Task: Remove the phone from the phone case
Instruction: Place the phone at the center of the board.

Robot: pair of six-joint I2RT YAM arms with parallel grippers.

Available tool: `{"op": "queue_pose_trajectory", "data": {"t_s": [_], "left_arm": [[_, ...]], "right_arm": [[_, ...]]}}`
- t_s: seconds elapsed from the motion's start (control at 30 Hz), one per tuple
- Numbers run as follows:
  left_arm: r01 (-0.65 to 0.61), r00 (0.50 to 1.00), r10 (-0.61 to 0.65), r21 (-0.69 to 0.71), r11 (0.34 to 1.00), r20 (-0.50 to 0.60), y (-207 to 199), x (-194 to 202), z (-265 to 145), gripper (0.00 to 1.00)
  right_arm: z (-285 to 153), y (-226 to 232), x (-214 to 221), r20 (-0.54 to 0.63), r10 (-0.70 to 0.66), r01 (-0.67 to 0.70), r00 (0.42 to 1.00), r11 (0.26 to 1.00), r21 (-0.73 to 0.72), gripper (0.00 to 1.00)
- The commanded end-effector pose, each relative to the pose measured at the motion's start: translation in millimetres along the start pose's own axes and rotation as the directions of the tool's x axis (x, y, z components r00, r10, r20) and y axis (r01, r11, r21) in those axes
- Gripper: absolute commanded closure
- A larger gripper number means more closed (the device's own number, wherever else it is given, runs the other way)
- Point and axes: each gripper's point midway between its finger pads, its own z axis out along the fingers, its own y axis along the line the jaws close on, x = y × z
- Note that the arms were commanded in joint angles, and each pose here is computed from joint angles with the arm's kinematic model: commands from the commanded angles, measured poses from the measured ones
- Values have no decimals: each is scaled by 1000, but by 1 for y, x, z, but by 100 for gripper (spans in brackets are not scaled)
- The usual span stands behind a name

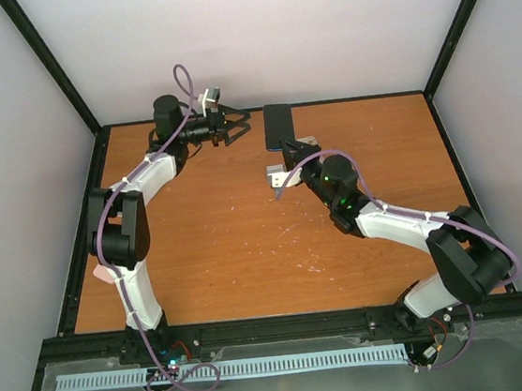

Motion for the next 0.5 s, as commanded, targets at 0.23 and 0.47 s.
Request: {"op": "queue_pose_trajectory", "data": {"t_s": [0.23,0.47], "left_arm": [[9,997,-5,50,999,-83,-8,8,17,29],[55,995,-52,35,998,-81,2,10,18,44]], "right_arm": [[11,-27,-29,95,-84,67,992,983,169,97],[18,-24,-37,114,-126,101,985,974,205,97]]}}
